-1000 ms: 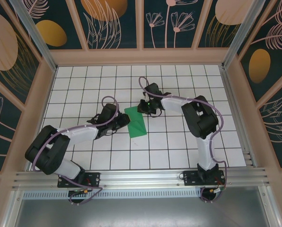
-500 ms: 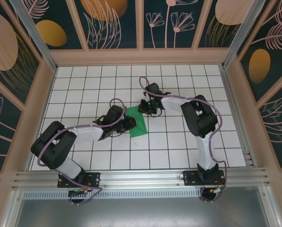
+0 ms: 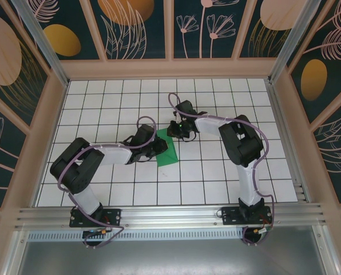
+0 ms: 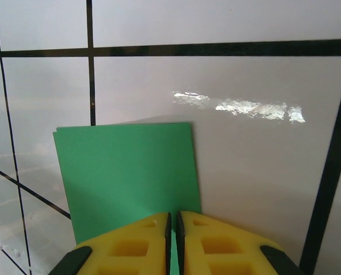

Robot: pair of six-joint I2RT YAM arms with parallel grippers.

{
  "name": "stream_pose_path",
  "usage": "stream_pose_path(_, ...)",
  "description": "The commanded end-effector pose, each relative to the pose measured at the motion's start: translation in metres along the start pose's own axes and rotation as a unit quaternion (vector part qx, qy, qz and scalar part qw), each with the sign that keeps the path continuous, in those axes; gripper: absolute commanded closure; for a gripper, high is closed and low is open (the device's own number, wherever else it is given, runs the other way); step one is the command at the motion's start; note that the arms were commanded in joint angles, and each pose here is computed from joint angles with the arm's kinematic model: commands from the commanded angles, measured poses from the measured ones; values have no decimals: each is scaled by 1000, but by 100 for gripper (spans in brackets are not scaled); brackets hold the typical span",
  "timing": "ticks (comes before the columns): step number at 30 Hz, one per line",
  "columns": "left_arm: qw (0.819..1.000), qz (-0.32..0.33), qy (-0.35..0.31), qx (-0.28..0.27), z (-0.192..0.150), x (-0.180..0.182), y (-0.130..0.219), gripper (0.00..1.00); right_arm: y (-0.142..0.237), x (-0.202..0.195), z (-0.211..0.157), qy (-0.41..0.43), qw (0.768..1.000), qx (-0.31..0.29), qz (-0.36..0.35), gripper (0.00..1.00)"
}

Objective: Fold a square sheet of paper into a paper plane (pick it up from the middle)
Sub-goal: Fold the triangle a second time at the center of the table.

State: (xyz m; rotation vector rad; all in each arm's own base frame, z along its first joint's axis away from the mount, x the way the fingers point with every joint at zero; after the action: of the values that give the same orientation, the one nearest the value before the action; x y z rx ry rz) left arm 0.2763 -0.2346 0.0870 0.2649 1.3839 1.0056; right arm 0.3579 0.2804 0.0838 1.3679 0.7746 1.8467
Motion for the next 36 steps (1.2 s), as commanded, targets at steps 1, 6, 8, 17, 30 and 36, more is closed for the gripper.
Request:
stream_pose_path(1,1000,13,5,-12,3,0,-5,81,-11,-14,-18,-6,999,37,-17,84)
stream_pose_path(6,1000,17,4,-9,4,0,-9,81,-11,-15,-19,-6,999,39,-15,84)
stream_pose_path(8,1000,19,4,-11,4,1,-10,81,-11,-15,-19,-5,999,40,-15,84)
stream_pose_path(17,999,44,9,-19,4,8,-11,81,-6,-11,-15,0,999,33,-8,84)
stream_pose_path(30,998,67,13,-14,0,19,-12,81,67,7,-23,46,998,-23,41,80)
stream_pose_path(36,997,71,17,-14,-1,21,-13,81,70,-7,-68,50,997,24,52,80)
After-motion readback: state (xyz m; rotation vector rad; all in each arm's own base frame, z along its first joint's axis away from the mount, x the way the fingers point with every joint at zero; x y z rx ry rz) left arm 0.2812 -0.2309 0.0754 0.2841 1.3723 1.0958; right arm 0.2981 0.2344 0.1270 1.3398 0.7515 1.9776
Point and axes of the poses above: each hand's point on the last joint's axis, 136 mm out from that joint toward the fingers, its own y axis back along the fingers, its own x axis along the line the jaws close on, z = x × y, the point moved 8 cm from there along y, back along the fingers, and after that the axes turned 4 degrees about y, right-handed, at the moved point
